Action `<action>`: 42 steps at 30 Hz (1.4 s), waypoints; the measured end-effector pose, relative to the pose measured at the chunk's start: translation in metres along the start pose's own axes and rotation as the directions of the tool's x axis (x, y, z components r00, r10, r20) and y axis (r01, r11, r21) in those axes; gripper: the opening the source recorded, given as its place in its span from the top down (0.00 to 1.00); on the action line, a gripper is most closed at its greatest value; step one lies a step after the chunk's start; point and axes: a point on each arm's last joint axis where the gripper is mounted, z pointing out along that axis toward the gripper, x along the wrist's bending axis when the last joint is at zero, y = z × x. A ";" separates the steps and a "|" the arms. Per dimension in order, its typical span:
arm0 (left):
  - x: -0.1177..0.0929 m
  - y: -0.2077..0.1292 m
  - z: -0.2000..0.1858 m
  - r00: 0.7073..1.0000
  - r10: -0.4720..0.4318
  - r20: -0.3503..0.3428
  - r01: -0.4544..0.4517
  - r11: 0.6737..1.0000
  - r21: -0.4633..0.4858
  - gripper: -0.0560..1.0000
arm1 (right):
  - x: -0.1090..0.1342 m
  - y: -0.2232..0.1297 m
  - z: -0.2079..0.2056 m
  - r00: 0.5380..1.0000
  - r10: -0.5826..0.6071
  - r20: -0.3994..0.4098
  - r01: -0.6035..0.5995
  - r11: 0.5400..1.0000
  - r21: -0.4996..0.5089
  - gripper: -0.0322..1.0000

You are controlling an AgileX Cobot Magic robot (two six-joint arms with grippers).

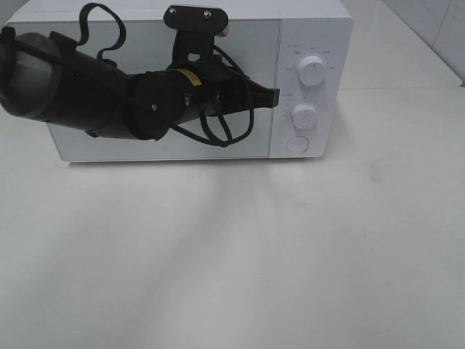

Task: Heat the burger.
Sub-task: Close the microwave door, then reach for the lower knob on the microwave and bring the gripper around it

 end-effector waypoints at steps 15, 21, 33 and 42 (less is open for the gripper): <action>-0.031 0.000 -0.044 0.993 0.079 0.091 -0.088 0.992 0.094 0.95 | 0.000 0.000 0.000 1.000 0.000 0.000 0.000 1.000 0.000 0.24; -0.034 -0.012 -0.067 0.984 0.048 0.169 -0.104 0.936 0.336 0.76 | 0.000 0.000 0.000 1.000 0.000 0.000 0.000 1.000 0.000 0.24; -0.035 -0.029 -0.113 0.946 0.017 0.323 -0.256 0.649 0.716 0.02 | 0.000 0.000 0.000 1.000 0.000 0.000 0.000 1.000 0.000 0.24; -0.027 -0.019 -0.148 0.954 0.047 0.297 -0.282 0.487 0.827 0.01 | 0.000 0.000 0.000 1.000 0.000 0.000 0.000 1.000 0.000 0.24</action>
